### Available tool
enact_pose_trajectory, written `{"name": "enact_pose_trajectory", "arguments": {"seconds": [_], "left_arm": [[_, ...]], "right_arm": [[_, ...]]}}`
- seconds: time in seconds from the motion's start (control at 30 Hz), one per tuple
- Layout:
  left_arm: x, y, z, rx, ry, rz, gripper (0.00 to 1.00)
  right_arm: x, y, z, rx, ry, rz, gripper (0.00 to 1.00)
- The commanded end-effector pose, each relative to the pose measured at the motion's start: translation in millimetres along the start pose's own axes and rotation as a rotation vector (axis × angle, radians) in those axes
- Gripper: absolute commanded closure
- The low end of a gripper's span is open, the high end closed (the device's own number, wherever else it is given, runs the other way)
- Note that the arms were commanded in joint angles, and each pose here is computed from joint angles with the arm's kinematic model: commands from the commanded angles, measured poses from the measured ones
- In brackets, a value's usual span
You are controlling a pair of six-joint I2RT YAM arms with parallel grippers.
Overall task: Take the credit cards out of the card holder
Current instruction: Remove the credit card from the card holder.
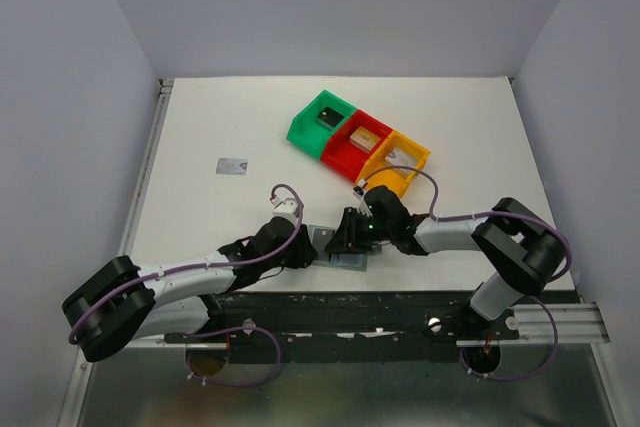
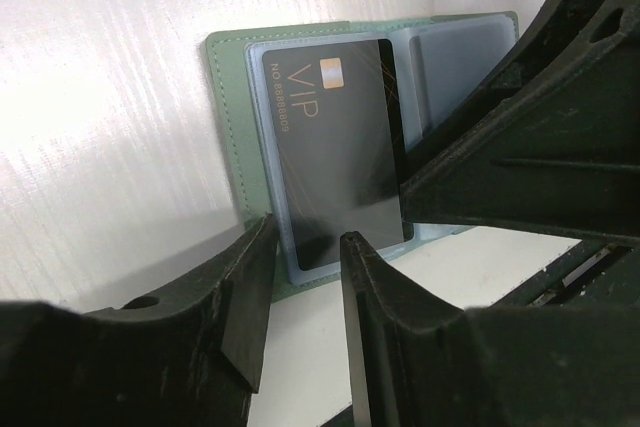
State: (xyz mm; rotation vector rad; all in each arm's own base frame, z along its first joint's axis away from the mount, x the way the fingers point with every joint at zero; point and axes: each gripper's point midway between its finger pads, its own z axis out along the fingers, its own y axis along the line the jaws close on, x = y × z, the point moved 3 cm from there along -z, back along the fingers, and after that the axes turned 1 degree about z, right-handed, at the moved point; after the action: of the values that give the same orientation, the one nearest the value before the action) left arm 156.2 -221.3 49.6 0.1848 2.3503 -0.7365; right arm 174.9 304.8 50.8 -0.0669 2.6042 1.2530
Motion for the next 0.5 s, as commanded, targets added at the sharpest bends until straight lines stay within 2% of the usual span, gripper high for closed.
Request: {"name": "enact_pose_trajectory", "arguments": {"seconds": [0.0,0.27,0.47], "left_arm": [[13.2,15.1,-1.6,-0.062,0.035,-0.001,0.56],[16.3,18.0,-0.6,-0.075,0.048,0.001,0.66],[17.0,18.5,-0.9,-0.075,0.051,0.006,0.67]], "right_arm": [[-6.7,7.5,4.6,-0.034,-0.02,-0.002,0.59],[-7.3,8.0,5.9,-0.046,-0.03,0.015,0.59],[-7.3,1.5,7.5,-0.03,-0.034,0.033,0.59]]}}
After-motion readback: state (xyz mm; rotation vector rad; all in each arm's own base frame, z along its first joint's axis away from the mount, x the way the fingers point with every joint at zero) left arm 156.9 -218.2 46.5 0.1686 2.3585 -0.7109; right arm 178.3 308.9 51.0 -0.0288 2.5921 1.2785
